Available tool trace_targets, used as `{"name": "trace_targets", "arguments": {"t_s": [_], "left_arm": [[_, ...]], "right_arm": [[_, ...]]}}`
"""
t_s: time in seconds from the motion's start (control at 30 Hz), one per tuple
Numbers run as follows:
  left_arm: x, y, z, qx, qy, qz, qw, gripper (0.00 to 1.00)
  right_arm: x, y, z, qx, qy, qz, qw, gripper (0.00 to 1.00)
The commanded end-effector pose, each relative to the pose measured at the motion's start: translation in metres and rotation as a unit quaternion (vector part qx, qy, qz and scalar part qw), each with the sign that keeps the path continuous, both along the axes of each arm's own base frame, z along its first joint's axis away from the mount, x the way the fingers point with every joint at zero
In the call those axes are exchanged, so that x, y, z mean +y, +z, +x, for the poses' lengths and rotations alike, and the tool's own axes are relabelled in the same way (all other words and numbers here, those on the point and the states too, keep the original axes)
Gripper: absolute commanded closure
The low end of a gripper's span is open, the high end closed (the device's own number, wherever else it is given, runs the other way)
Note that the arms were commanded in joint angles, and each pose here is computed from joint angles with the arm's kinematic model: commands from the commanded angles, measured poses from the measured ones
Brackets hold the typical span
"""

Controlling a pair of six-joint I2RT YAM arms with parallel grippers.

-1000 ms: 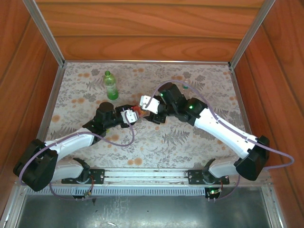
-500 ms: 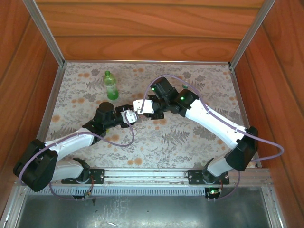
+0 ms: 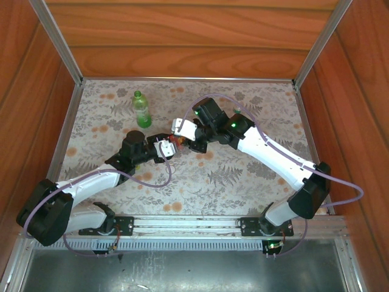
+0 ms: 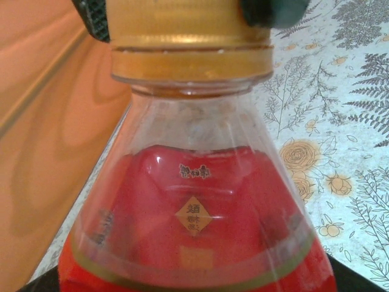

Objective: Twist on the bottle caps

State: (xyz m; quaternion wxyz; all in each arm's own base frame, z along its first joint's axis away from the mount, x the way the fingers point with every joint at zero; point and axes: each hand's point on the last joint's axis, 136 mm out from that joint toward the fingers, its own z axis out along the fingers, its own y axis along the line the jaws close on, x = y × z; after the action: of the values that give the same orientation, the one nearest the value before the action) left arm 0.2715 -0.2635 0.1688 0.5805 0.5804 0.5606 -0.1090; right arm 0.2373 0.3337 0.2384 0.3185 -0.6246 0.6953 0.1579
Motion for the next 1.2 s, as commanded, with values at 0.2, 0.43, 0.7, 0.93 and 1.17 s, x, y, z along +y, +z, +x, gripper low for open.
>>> {"name": "trace_targets", "arguments": {"t_s": [0.2, 0.43, 0.7, 0.93, 1.17], "left_arm": [[-0.005, 0.017, -0.003, -0.028, -0.017, -0.010, 0.999, 0.44], [-0.007, 0.016, -0.005, -0.026, -0.024, -0.011, 0.999, 0.44], [-0.005, 0.015, -0.005, -0.025, -0.019, -0.010, 0.999, 0.44], [-0.004, 0.014, -0.005, -0.026, -0.018, -0.009, 0.999, 0.44], [-0.003, 0.014, -0.005, -0.026, -0.017, -0.008, 0.999, 0.44]], "right_arm": [[-0.011, 0.003, 0.031, 0.225, -0.390, 0.160, 0.879, 1.00], [-0.009, 0.003, 0.019, 0.164, -0.285, 0.155, 0.932, 0.64], [-0.020, 0.013, -0.007, -0.094, 0.039, 0.038, 0.994, 0.41], [-0.015, 0.013, -0.017, -0.159, 0.184, -0.022, 0.970, 0.44], [-0.003, 0.012, -0.008, -0.161, 0.198, -0.027, 0.966, 0.52]]}}
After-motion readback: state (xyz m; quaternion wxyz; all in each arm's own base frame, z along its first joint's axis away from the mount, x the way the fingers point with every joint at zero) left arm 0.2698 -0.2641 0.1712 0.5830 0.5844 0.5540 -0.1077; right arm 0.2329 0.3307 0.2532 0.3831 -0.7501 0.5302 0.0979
